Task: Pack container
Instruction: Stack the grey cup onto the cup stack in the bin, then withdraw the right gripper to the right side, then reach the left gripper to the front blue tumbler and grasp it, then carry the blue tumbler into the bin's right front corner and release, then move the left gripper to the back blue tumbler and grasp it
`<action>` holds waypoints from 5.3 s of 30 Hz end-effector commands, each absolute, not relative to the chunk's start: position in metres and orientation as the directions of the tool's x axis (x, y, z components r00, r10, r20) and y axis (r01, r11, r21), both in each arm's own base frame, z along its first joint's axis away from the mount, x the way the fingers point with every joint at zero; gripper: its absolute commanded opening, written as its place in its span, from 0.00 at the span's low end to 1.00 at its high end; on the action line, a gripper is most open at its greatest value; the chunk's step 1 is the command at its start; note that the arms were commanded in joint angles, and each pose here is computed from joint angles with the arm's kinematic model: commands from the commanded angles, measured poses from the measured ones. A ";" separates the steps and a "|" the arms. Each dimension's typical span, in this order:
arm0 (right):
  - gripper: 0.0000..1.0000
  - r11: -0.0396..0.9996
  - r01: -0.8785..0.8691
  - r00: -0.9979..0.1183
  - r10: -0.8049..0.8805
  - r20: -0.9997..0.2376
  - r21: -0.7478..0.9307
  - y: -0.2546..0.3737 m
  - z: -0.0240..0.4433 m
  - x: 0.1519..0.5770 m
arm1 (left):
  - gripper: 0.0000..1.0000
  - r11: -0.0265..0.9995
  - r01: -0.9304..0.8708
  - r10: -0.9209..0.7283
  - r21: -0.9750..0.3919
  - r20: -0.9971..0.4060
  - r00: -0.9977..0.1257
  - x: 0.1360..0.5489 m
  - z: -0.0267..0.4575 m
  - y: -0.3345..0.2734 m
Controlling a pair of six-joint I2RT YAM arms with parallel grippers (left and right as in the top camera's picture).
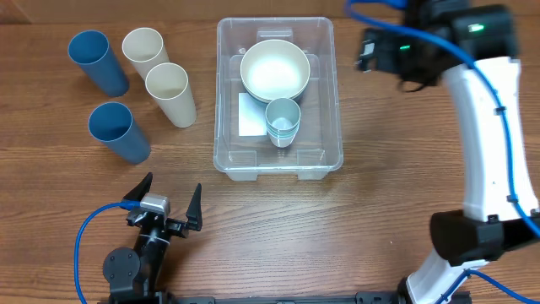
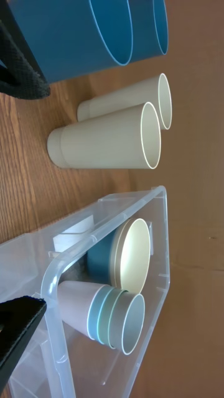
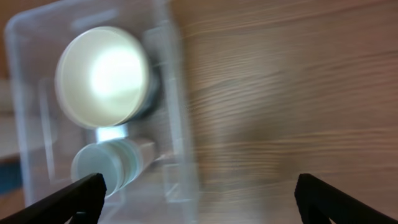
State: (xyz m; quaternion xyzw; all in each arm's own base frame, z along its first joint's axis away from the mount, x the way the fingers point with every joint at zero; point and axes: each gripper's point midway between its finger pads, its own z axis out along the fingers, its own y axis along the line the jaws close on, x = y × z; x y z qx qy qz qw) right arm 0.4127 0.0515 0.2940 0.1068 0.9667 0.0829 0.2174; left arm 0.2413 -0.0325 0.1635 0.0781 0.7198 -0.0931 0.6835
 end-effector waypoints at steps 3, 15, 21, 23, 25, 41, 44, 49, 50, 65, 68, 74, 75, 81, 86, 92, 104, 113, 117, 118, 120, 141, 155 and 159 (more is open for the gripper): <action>1.00 0.802 0.543 -0.698 0.596 -0.396 0.249 -0.083 0.304 0.403 | 1.00 0.972 0.231 -0.028 -0.040 -0.998 -0.053 0.241 0.163 -0.031; 1.00 0.671 0.684 -0.568 0.736 -0.369 0.286 -0.155 0.304 0.378 | 1.00 0.948 0.311 -0.063 -0.072 -0.997 -0.039 0.238 0.170 -0.045; 1.00 0.671 0.684 -0.568 0.736 -0.369 0.285 -0.155 0.304 0.378 | 1.00 0.844 0.501 -0.197 -0.191 -0.980 -0.041 0.213 0.227 -0.078; 1.00 0.671 0.684 -0.568 0.736 -0.369 0.285 -0.155 0.304 0.378 | 1.00 0.867 0.451 -0.206 -0.211 -0.977 -0.059 0.211 0.261 -0.071; 1.00 0.671 0.684 -0.568 0.736 -0.369 0.285 -0.155 0.304 0.378 | 1.00 0.876 0.413 -0.217 -0.250 -0.968 -0.127 0.215 0.291 -0.067; 1.00 0.671 0.684 -0.568 0.736 -0.369 0.285 -0.155 0.304 0.378 | 1.00 0.884 -0.299 -0.463 -0.358 -0.588 -0.664 0.315 0.305 0.014; 1.00 0.671 0.684 -0.568 0.736 -0.369 0.285 -0.155 0.304 0.378 | 1.00 0.886 -0.385 -0.463 -0.259 -0.544 -0.700 0.327 0.275 0.033; 1.00 0.671 0.684 -0.568 0.736 -0.369 0.286 -0.155 0.304 0.378 | 1.00 0.869 -0.490 -0.459 -0.073 -0.490 -0.741 0.353 0.223 0.066; 1.00 0.671 0.684 -0.568 0.736 -0.369 0.285 -0.155 0.304 0.379 | 1.00 0.877 -0.477 -0.444 -0.057 -0.474 -0.760 0.360 0.213 0.067; 1.00 0.671 0.684 -0.568 0.736 -0.369 0.285 -0.155 0.304 0.379 | 0.04 0.927 -0.374 -0.343 0.005 -0.388 -0.856 0.392 0.156 0.067; 1.00 0.671 0.684 -0.568 0.736 -0.369 0.286 -0.155 0.304 0.378 | 0.04 0.921 -0.389 -0.361 0.006 -0.360 -0.860 0.385 0.153 0.066; 1.00 0.671 0.684 -0.568 0.736 -0.369 0.285 -0.155 0.304 0.378 | 0.04 0.923 -0.383 -0.370 -0.045 -0.385 -0.846 0.372 0.213 0.057; 1.00 0.671 0.684 -0.568 0.736 -0.369 0.285 -0.155 0.304 0.378 | 0.04 0.924 -0.376 -0.369 -0.066 -0.414 -0.832 0.369 0.234 0.055; 1.00 0.671 0.684 -0.568 0.736 -0.369 0.286 -0.155 0.304 0.378 | 0.04 0.975 -0.064 -0.191 -0.211 -0.664 -0.723 0.334 0.356 -0.009; 1.00 0.671 0.684 -0.568 0.736 -0.369 0.285 -0.155 0.304 0.378 | 0.04 0.870 0.462 0.104 -0.174 -0.849 -0.518 0.297 0.422 -0.138; 1.00 0.671 0.684 -0.568 0.736 -0.369 0.285 -0.155 0.304 0.378 | 0.04 0.629 0.774 0.377 -0.068 -0.844 -0.381 0.290 0.391 -0.269; 1.00 0.671 0.684 -0.568 0.736 -0.369 0.285 -0.155 0.304 0.379 | 0.04 0.590 0.802 0.521 -0.095 -0.714 -0.468 0.314 0.303 -0.320; 1.00 0.671 0.684 -0.568 0.736 -0.369 0.285 -0.155 0.304 0.378 | 0.04 0.598 0.793 0.570 -0.120 -0.631 -0.526 0.306 0.276 -0.313; 1.00 0.671 0.684 -0.568 0.736 -0.369 0.285 -0.155 0.304 0.378 | 0.04 0.602 0.784 0.608 -0.149 -0.551 -0.571 0.317 0.232 -0.325; 1.00 0.671 0.684 -0.568 0.736 -0.369 0.285 -0.155 0.304 0.378 | 0.04 0.603 0.783 0.612 -0.151 -0.542 -0.576 0.319 0.226 -0.326; 1.00 0.671 0.684 -0.568 0.736 -0.369 0.286 -0.155 0.304 0.378 | 0.04 0.605 0.781 0.618 -0.154 -0.528 -0.583 0.324 0.214 -0.331; 1.00 0.671 0.684 -0.568 0.736 -0.369 0.286 -0.155 0.304 0.378 | 0.50 0.586 0.795 0.589 -0.158 -0.590 -0.552 0.340 0.215 -0.349; 1.00 0.671 0.684 -0.568 0.736 -0.369 0.286 -0.155 0.304 0.378 | 0.86 0.982 -0.140 -0.187 -0.124 -0.616 -0.765 0.455 0.319 -0.036; 1.00 0.671 0.684 -0.568 0.736 -0.369 0.286 -0.155 0.304 0.378 | 0.89 0.856 -0.451 -0.508 -0.253 -0.571 -0.644 0.463 0.308 0.079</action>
